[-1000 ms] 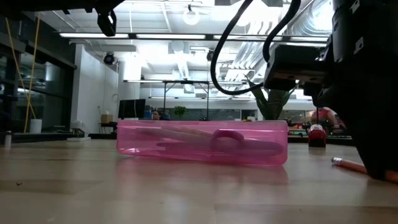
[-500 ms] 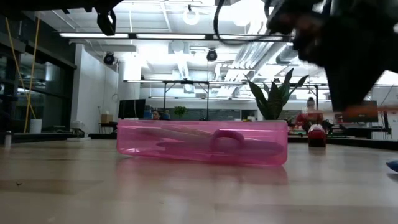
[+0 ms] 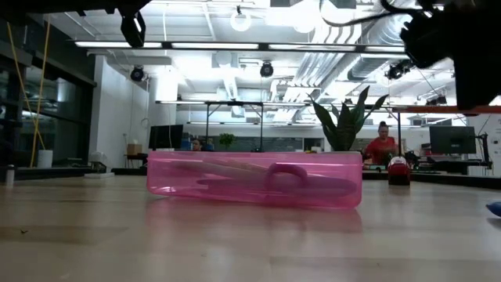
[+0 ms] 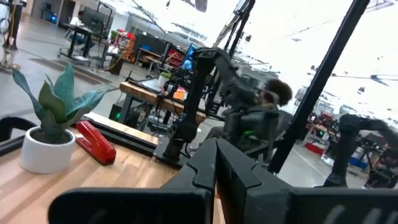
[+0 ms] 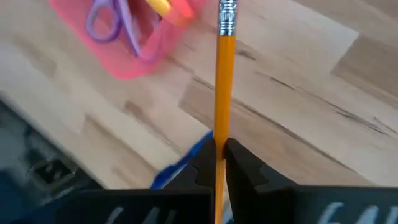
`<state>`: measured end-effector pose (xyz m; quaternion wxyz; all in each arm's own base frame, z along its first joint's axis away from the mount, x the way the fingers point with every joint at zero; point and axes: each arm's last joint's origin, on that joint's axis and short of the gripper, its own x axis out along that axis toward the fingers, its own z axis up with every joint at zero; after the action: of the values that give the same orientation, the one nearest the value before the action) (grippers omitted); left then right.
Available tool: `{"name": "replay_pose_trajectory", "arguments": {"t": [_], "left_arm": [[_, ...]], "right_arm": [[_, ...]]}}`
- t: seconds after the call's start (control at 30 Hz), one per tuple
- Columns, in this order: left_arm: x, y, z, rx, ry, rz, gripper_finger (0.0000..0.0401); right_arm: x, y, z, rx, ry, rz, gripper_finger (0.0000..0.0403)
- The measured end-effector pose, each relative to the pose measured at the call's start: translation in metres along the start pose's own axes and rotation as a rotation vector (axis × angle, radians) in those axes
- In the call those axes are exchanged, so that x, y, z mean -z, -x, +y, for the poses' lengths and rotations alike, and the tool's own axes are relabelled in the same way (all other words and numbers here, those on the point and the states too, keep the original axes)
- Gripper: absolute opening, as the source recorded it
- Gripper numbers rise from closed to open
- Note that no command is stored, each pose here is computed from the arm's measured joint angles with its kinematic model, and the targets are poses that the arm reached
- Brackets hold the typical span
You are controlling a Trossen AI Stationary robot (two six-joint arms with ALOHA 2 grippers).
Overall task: Pick & place school supplies into a supply box
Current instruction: Put the bottom orange pencil into the pink supply box
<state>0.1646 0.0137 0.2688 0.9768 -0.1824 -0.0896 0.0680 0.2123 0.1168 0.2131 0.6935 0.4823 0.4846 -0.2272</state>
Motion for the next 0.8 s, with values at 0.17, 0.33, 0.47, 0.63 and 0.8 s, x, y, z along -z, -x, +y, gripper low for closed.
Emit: {"name": "replay_pose_trajectory", "arguments": {"t": [0.17,0.33,0.47,0.63,0.8], "left_arm": [[0.0,0.0,0.001,-0.017,0.022,-0.004,0.0],[0.002,-0.002,0.002,-0.051,0.066,-0.002,0.0],[0.006,-0.005,0.004,-0.081,0.106,0.013,0.0],[0.012,-0.009,0.006,-0.095,0.121,0.043,0.0],[0.007,-0.015,0.002,-0.071,0.076,0.072,0.0]], "right_arm": [[-0.006,0.0,-0.041,-0.304,0.148,-0.1,0.0],[-0.024,0.003,-0.062,-0.46,0.305,-0.316,0.0],[-0.045,0.01,-0.062,-0.489,0.458,-0.467,0.0],[-0.069,0.026,-0.051,-0.587,0.583,-0.672,0.0],[-0.082,0.043,-0.043,-0.659,0.657,-0.837,0.0]]}}
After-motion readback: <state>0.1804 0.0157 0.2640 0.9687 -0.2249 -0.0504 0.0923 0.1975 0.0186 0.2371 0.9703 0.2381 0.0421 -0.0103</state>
